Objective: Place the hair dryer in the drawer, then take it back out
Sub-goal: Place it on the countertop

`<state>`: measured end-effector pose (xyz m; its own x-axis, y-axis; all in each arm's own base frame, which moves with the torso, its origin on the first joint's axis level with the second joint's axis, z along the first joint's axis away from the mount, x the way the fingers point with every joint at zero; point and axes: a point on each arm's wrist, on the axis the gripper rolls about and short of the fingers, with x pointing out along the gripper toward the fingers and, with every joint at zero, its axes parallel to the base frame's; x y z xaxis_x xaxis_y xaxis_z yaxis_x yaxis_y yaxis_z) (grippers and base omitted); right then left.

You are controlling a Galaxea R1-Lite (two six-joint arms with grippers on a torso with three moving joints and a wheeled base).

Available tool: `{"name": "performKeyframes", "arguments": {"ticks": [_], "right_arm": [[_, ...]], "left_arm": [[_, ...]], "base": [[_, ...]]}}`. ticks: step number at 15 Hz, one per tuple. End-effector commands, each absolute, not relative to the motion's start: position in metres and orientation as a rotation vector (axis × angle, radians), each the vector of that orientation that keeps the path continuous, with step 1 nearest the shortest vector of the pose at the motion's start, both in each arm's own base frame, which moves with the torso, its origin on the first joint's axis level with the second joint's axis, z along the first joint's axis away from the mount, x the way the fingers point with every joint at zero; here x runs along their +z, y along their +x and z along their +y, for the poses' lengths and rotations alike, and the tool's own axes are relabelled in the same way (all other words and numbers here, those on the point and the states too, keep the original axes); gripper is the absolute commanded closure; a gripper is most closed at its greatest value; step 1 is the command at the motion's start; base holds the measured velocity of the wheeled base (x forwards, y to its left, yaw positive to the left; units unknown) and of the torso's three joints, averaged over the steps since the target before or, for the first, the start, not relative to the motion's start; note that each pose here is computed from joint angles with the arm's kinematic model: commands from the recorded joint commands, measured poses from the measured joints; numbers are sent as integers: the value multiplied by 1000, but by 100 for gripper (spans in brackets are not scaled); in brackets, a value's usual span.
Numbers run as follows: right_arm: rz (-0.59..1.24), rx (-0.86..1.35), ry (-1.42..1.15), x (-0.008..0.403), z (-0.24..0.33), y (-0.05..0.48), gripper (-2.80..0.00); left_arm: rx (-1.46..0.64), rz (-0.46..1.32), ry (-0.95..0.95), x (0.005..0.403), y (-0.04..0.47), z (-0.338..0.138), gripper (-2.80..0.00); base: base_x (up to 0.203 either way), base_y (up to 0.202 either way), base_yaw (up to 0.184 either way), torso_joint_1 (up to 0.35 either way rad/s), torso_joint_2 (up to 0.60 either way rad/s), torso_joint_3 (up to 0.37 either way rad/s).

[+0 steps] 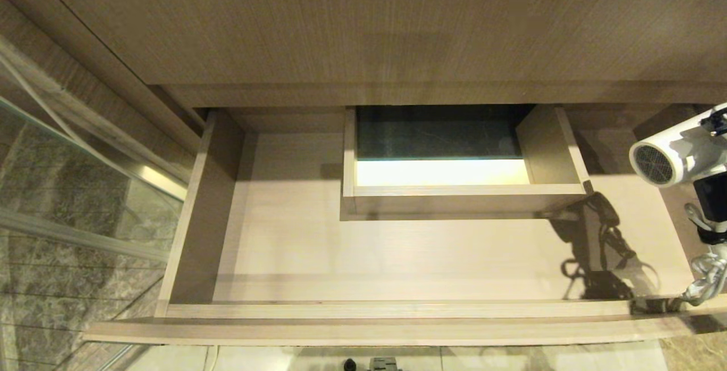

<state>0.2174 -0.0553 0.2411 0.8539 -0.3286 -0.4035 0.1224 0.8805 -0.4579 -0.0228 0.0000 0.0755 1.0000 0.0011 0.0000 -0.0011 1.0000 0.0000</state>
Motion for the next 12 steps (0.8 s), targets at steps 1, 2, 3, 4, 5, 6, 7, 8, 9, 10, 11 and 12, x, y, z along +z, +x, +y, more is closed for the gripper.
{"name": "performKeyframes", "arguments": {"ticks": [1, 2, 3, 4, 5, 6, 7, 8, 9, 10, 11, 12], "right_arm": [[473, -246, -449, 246, -53, 210, 0], [470, -245, -453, 247, -53, 210, 0], [464, -242, -466, 249, -52, 209, 0], [440, -234, -500, 255, -49, 205, 0], [416, -228, -508, 260, -46, 202, 0], [391, -227, -512, 265, -44, 200, 0], [366, -227, -514, 272, -43, 198, 0], [353, -228, -515, 275, -42, 198, 0], [339, -229, -516, 279, -41, 196, 0], [311, -235, -520, 286, -40, 191, 0], [302, -239, -525, 287, -38, 186, 0], [295, -239, -536, 289, -38, 182, 0]], "left_arm": [[2, 0, 0, 75, -23, 0, 0], [2, 0, 0, 75, -23, 0, 0], [2, 0, 0, 75, -23, 0, 0], [2, 0, 0, 75, -23, 0, 0], [2, 0, 0, 75, -23, 0, 0], [2, 0, 0, 75, -23, 0, 0], [2, 0, 0, 75, -23, 0, 0], [2, 0, 0, 75, -23, 0, 0], [2, 0, 0, 75, -23, 0, 0], [2, 0, 0, 75, -23, 0, 0], [2, 0, 0, 75, -23, 0, 0], [2, 0, 0, 75, -23, 0, 0]], "base": [[0, 0, 0, 0, 0, 0], [0, 0, 0, 0, 0, 0], [0, 0, 0, 0, 0, 0], [0, 0, 0, 0, 0, 0], [0, 0, 0, 0, 0, 0], [0, 0, 0, 0, 0, 0], [0, 0, 0, 0, 0, 0], [0, 0, 0, 0, 0, 0], [0, 0, 0, 0, 0, 0], [0, 0, 0, 0, 0, 0], [0, 0, 0, 0, 0, 0], [0, 0, 0, 0, 0, 0]]}}
